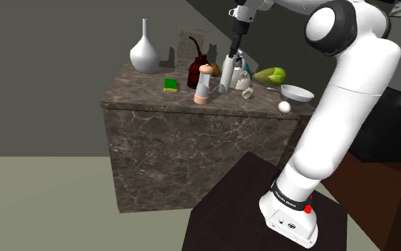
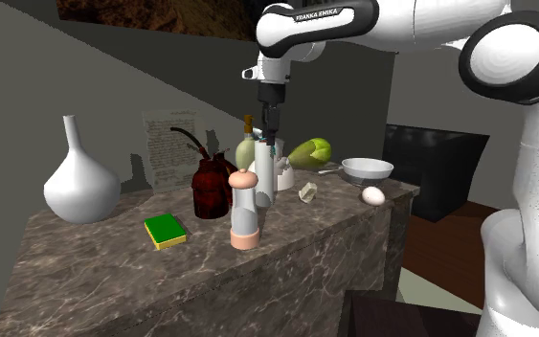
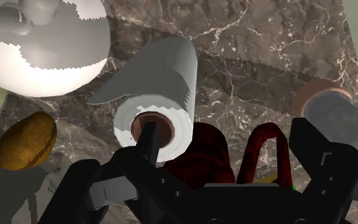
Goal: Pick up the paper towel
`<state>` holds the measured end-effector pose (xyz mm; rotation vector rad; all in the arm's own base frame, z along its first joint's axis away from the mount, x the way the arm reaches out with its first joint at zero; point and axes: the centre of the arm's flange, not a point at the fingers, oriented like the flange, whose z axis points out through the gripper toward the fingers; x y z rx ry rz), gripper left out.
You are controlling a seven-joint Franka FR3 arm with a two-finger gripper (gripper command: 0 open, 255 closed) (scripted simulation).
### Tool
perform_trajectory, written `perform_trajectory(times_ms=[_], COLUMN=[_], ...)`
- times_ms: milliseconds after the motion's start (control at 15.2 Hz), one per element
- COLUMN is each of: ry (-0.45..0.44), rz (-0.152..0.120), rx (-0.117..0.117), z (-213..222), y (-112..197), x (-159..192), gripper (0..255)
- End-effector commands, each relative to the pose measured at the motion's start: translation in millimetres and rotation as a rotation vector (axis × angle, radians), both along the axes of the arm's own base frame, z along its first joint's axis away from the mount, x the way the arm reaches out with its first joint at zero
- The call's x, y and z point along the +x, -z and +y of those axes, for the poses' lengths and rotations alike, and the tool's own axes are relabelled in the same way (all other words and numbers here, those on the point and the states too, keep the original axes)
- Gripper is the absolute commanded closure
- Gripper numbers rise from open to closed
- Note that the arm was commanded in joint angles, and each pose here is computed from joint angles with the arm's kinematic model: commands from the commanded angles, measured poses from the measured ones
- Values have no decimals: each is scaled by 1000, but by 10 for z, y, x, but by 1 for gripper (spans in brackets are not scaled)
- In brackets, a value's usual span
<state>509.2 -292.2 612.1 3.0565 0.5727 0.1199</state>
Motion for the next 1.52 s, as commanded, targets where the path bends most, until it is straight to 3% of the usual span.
perform_trajectory(times_ms=[0, 132, 792, 858, 1452], ry=[-39, -72, -75, -75, -75], rz=[4, 8, 8, 8, 8], rx=[-9, -16, -17, -17, -17], z=[-185, -363, -374, -378, -374], y=[3, -9, 390, 395, 390], x=[181, 372, 384, 386, 384], gripper=[0, 0, 0, 255, 255])
